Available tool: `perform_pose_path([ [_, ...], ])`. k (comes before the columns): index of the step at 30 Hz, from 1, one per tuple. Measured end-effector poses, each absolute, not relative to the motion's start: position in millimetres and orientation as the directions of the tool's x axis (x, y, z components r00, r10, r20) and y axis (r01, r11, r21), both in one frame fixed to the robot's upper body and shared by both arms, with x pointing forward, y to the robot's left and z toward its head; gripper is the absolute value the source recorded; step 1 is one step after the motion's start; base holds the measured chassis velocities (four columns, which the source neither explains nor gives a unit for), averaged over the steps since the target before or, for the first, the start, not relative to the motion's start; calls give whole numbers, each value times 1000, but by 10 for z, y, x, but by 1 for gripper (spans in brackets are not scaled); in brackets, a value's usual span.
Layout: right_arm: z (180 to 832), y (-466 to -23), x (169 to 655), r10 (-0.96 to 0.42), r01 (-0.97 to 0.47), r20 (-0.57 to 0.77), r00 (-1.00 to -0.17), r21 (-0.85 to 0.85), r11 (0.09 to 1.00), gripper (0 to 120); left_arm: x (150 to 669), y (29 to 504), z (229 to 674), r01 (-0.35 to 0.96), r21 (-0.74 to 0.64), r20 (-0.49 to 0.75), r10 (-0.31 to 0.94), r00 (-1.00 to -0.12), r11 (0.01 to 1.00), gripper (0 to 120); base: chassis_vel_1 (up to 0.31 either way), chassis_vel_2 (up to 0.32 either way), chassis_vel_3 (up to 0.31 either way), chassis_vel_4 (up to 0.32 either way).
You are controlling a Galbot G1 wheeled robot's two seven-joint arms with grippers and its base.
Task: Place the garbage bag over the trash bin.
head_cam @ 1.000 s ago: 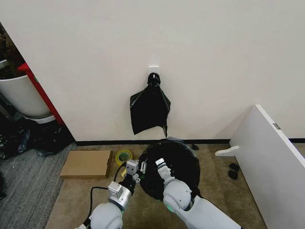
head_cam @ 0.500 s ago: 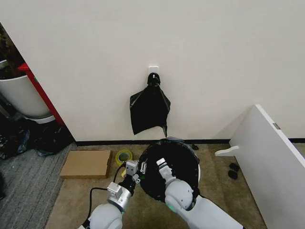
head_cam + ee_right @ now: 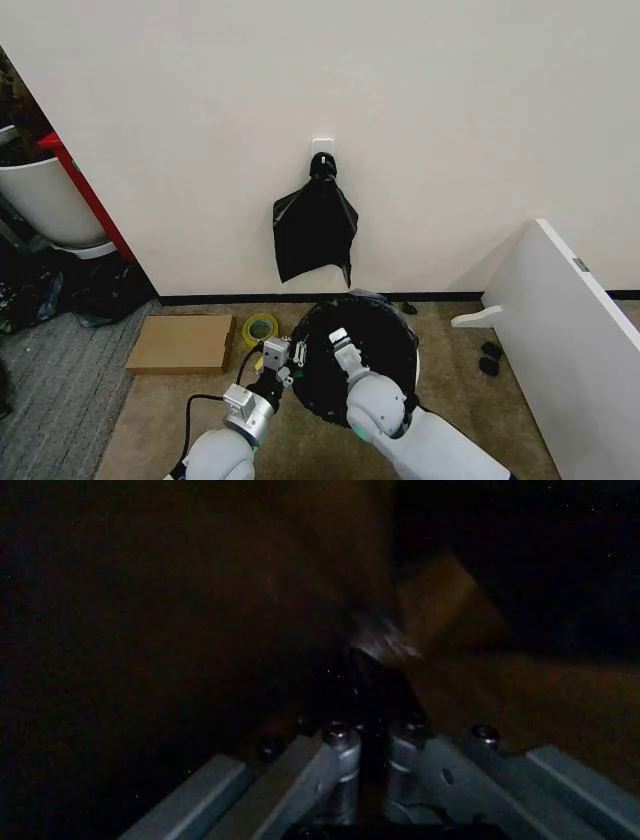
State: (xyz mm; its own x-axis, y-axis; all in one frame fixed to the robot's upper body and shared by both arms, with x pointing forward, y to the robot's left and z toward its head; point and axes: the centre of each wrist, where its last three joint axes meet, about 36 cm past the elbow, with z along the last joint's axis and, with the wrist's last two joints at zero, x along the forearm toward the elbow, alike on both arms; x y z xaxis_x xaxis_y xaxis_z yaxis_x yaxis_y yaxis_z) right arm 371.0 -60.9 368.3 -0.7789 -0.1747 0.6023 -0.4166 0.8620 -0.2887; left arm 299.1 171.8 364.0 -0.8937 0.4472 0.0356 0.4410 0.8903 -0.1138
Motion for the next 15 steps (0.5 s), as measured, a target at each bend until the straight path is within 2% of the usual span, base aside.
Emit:
perform_pose_path([
  [7, 3996, -693, 3719, -247, -411, 548, -799, -197, 890, 0, 3042, 1788, 3657, 384, -156, 67, 398, -915, 910, 1, 0, 0, 0, 0],
  [10, 4387, -879, 3496, -336, -456, 517, -787, -122, 882, 15, 3194, 1849, 3751, 296, -229, 116, 328, -938, 927, 1, 0, 0, 0, 0],
  [15, 4625, -1014, 3319, -412, -501, 480, -774, -68, 863, 26, 3340, 1931, 3819, 223, -281, 170, 277, -946, 933, 1, 0, 0, 0, 0],
])
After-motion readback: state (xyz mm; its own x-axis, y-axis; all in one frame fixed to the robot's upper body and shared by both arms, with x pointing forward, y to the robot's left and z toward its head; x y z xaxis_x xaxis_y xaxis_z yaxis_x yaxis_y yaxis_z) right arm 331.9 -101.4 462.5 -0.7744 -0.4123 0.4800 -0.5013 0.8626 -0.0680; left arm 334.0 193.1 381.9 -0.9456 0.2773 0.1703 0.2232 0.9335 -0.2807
